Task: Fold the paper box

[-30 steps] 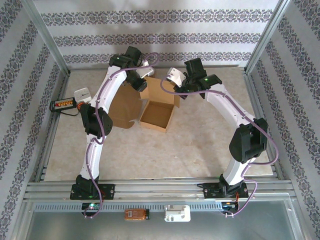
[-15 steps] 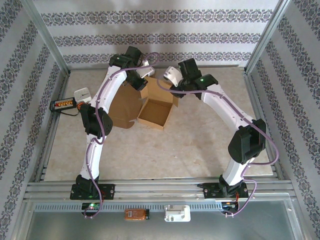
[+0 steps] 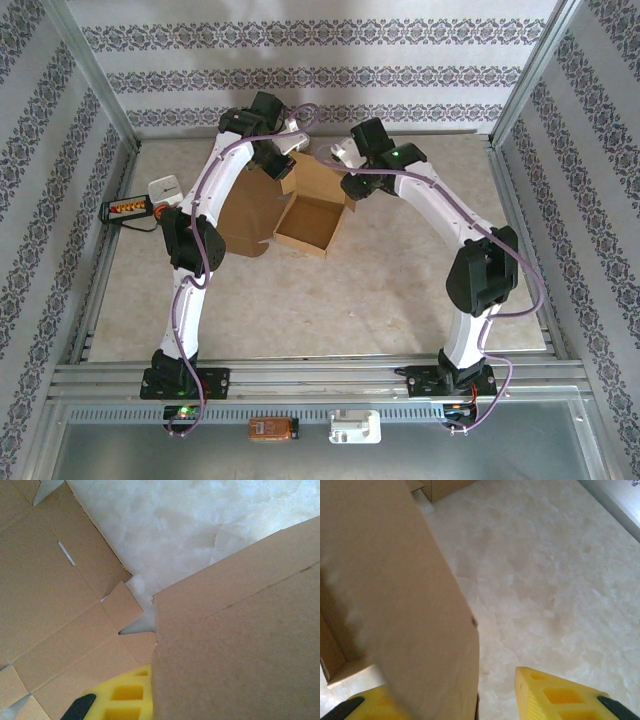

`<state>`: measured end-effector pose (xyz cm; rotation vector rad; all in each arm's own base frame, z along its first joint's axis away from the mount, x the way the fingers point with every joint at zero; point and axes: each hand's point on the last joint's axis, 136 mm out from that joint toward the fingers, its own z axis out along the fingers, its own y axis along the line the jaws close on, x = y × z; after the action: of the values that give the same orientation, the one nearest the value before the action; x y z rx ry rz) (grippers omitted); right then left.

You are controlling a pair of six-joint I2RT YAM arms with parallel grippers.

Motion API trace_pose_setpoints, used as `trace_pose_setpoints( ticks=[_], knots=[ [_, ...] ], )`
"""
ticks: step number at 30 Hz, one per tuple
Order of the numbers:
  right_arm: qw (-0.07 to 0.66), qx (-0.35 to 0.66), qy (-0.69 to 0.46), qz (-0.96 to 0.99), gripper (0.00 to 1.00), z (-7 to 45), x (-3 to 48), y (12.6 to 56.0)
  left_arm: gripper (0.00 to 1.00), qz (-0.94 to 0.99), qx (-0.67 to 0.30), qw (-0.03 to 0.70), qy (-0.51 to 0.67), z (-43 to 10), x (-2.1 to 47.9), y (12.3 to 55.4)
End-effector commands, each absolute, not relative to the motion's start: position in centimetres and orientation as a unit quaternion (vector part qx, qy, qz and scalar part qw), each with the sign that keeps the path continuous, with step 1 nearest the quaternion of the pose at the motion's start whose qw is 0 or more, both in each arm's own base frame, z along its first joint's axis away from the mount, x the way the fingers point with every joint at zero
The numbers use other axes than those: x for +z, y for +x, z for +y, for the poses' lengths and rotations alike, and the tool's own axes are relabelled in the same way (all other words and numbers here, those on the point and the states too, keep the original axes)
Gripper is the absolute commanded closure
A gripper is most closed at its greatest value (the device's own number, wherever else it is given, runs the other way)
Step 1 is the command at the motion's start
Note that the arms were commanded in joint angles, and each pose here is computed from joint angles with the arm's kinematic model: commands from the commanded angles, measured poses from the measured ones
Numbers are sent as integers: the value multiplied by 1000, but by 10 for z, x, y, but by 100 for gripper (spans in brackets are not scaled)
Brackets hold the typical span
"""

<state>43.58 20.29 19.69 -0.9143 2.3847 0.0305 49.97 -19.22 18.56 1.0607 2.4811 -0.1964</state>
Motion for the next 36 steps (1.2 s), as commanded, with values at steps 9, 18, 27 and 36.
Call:
trace_pose_setpoints(
  ticks=[9, 18, 27, 36],
  knots=[
    [293, 20, -297, 909, 88, 210, 199, 446, 100, 902, -68, 239, 353, -196, 200, 505],
    [317, 40, -43, 946, 100, 194, 197, 481, 100, 937, -136, 299, 115, -219, 225, 531],
    [329, 125, 86, 932, 100, 198, 206, 516, 100, 926, -201, 320, 7, -247, 227, 544],
    [341, 169, 81, 921, 100, 213, 179, 510, 100, 920, -242, 307, -18, -256, 191, 529]
  ],
)
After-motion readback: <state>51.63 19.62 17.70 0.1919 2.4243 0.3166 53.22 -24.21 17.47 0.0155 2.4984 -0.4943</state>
